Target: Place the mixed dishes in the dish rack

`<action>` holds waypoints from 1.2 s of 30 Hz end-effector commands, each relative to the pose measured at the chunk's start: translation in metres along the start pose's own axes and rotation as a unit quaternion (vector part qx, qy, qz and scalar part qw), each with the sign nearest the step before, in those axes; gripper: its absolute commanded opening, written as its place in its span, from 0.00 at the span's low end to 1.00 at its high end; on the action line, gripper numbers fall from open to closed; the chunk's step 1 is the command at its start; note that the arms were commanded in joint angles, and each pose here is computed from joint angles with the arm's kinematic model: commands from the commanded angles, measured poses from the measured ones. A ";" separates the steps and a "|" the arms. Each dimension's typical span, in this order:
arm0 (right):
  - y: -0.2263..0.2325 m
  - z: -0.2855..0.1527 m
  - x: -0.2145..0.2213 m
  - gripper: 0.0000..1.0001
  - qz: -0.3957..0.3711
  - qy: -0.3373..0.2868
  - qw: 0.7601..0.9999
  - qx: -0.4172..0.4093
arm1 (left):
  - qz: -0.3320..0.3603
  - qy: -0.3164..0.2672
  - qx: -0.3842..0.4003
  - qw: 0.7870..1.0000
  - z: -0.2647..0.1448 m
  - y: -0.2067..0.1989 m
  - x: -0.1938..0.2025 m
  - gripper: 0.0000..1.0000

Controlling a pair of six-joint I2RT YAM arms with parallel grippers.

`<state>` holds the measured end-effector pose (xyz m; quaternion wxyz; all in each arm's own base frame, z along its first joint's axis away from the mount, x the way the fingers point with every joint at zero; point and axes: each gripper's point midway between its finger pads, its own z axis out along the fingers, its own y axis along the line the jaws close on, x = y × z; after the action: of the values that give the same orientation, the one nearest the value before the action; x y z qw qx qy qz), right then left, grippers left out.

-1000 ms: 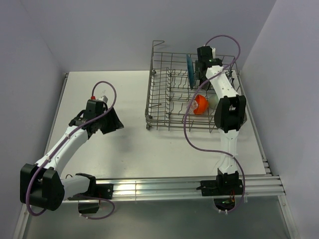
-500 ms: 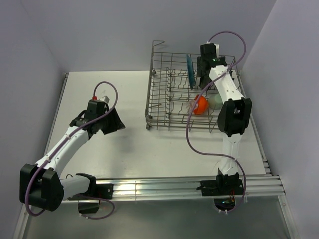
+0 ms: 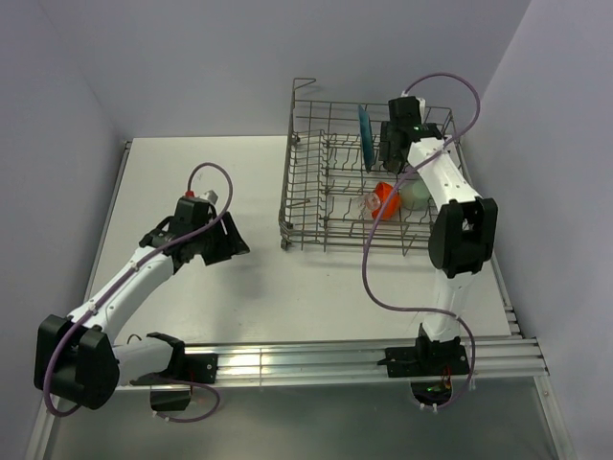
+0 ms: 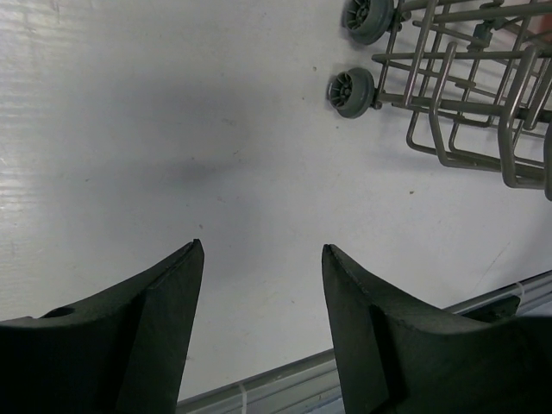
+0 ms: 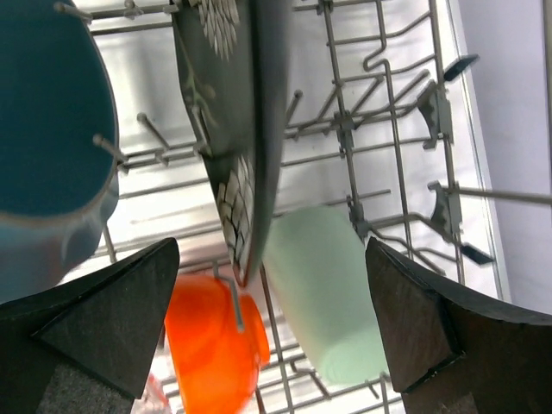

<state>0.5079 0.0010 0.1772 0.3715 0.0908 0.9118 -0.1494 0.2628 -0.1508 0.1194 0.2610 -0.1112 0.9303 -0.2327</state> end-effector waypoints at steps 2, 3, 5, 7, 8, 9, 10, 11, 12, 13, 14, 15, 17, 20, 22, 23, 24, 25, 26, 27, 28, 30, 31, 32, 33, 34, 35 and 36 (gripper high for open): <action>-0.003 -0.036 -0.025 0.96 0.039 -0.058 0.997 -0.025 | -0.005 -0.010 0.041 0.999 -0.007 -0.019 0.001 0.64; -0.004 -0.041 -0.027 0.96 0.043 -0.064 0.997 -0.029 | -0.009 -0.011 0.044 0.999 -0.008 -0.021 0.001 0.64; -0.004 -0.042 -0.018 0.96 0.045 -0.056 0.997 -0.031 | -0.012 -0.012 0.051 0.999 -0.012 -0.023 0.003 0.64; -0.004 -0.049 -0.010 0.97 0.049 -0.056 0.996 -0.041 | -0.019 -0.017 0.058 0.998 -0.016 -0.025 0.005 0.63; -0.004 -0.051 -0.008 0.97 0.052 -0.058 0.996 -0.043 | -0.019 -0.017 0.064 0.998 -0.017 -0.028 0.006 0.63; -0.006 -0.060 -0.011 0.97 0.060 -0.071 0.995 -0.048 | -0.025 -0.018 0.070 0.997 -0.019 -0.030 0.007 0.62; -0.004 -0.060 -0.001 0.97 0.059 -0.062 0.995 -0.054 | -0.027 -0.019 0.075 0.997 -0.021 -0.032 0.007 0.62; -0.003 -0.062 0.002 0.97 0.060 -0.063 0.995 -0.058 | -0.027 -0.019 0.081 0.996 -0.022 -0.035 0.009 0.62; -0.005 -0.070 0.000 0.97 0.065 -0.072 0.993 -0.064 | -0.030 -0.017 0.087 0.996 -0.023 -0.037 0.010 0.63; -0.006 -0.070 0.008 0.97 0.063 -0.066 0.994 -0.063 | -0.030 -0.016 0.093 0.995 -0.025 -0.039 0.012 0.63; -0.004 -0.073 0.011 0.97 0.063 -0.066 0.994 -0.068 | -0.029 -0.017 0.103 0.994 -0.026 -0.043 0.013 0.63; -0.006 -0.082 0.010 0.97 0.066 -0.076 0.992 -0.072 | -0.031 -0.011 0.113 0.993 -0.027 -0.047 0.016 0.64; -0.004 -0.085 0.022 0.98 0.065 -0.068 0.992 -0.083 | -0.032 -0.003 0.124 0.992 -0.026 -0.050 0.020 0.72; 0.000 -0.098 0.036 0.98 0.071 -0.072 0.989 -0.104 | -0.035 0.002 0.138 0.990 -0.026 -0.055 0.024 0.79; 0.002 -0.107 0.049 0.98 0.072 -0.072 0.987 -0.121 | -0.038 0.004 0.146 0.989 -0.027 -0.058 0.025 0.81; 0.004 -0.110 0.053 0.98 0.073 -0.072 0.987 -0.125 | -0.040 0.004 0.152 0.988 -0.028 -0.061 0.025 0.81; 0.004 -0.120 0.052 0.99 0.078 -0.082 0.984 -0.137 | -0.044 0.006 0.160 0.986 -0.030 -0.064 0.025 0.82; 0.006 -0.121 0.064 0.99 0.078 -0.073 0.984 -0.144 | -0.043 0.007 0.178 0.983 -0.032 -0.069 0.025 0.83; 0.005 -0.130 0.063 1.00 0.086 -0.083 0.980 -0.156 | -0.050 0.011 0.185 0.981 -0.033 -0.072 0.027 0.83; 0.011 -0.131 0.075 1.00 0.086 -0.073 0.978 -0.175 | -0.053 0.016 0.193 0.980 -0.033 -0.073 0.029 0.84; 0.011 -0.135 0.077 1.00 0.092 -0.074 0.976 -0.183 | -0.051 0.014 0.207 0.977 -0.033 -0.079 0.028 0.84; 0.009 -0.147 0.080 1.00 0.104 -0.083 0.972 -0.195 | -0.059 0.028 0.225 0.972 -0.034 -0.084 0.032 0.84; 0.012 -0.148 0.090 1.00 0.109 -0.072 0.970 -0.205 | -0.060 0.031 0.235 0.970 -0.032 -0.086 0.033 0.85; 0.013 -0.151 0.095 1.00 0.112 -0.069 0.968 -0.212 | -0.060 0.042 0.249 0.966 -0.033 -0.089 0.037 0.85; 0.011 -0.158 0.096 1.00 0.118 -0.075 0.965 -0.221 | -0.067 0.046 0.255 0.963 -0.034 -0.091 0.038 0.85; 0.014 -0.159 0.106 1.00 0.123 -0.065 0.963 -0.232 | -0.070 0.052 0.258 0.962 -0.032 -0.090 0.042 0.85; 0.014 -0.162 0.112 1.00 0.125 -0.061 0.961 -0.237 | -0.075 0.050 0.269 0.959 -0.033 -0.093 0.041 0.85; 0.012 -0.166 0.119 1.00 0.128 -0.063 0.960 -0.243 | -0.078 0.049 0.273 0.958 -0.034 -0.092 0.044 0.85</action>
<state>0.3315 0.0629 0.1963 0.4422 0.0989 0.8886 0.0714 0.2182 -0.2196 0.1515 0.2128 -0.1134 0.8605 -0.4488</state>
